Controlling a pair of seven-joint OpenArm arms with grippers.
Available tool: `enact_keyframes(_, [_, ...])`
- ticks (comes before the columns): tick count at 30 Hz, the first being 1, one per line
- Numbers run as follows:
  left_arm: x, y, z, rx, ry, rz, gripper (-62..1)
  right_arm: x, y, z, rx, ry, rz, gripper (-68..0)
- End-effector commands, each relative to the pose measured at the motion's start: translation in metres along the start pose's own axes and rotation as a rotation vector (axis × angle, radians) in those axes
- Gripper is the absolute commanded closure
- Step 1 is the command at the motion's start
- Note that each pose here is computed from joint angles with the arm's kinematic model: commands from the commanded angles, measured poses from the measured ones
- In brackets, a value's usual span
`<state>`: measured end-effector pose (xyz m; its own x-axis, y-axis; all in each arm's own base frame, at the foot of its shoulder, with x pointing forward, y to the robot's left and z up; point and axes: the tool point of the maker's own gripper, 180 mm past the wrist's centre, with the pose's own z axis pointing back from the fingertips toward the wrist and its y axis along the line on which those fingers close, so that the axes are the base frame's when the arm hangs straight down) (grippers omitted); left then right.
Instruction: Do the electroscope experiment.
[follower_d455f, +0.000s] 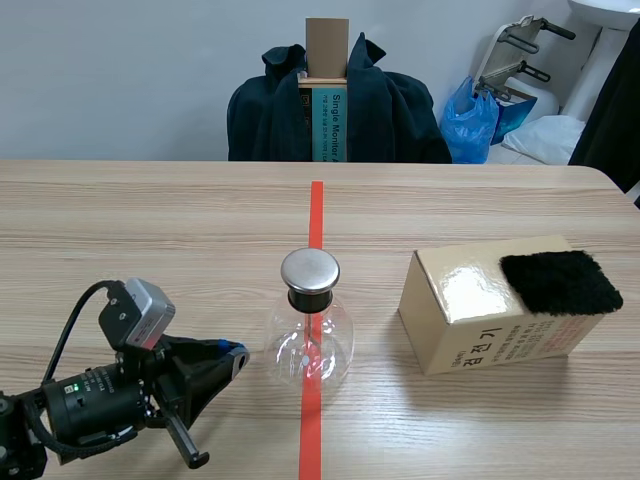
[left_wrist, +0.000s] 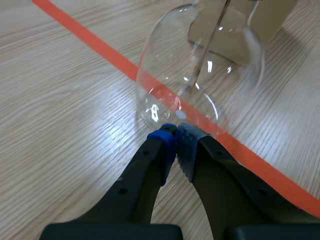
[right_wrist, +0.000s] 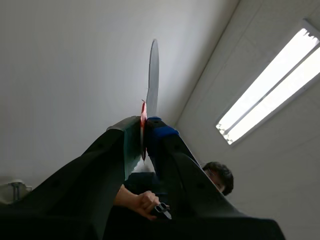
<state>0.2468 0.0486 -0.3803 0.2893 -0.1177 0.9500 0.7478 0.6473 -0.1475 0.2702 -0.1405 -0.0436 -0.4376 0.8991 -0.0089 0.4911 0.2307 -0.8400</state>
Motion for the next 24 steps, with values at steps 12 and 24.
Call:
enact_keyframes(12, [0.011,-0.003,-0.003,-0.009,-0.038,-0.001,-3.2,0.059,0.103,0.009,0.354,-0.091,-0.153,-0.6])
enact_keyframes(24, [0.011,-0.003,-0.003,-0.009,-0.039,0.000,-3.2,0.086,0.170,0.054,0.563,-0.133,-0.182,-0.6])
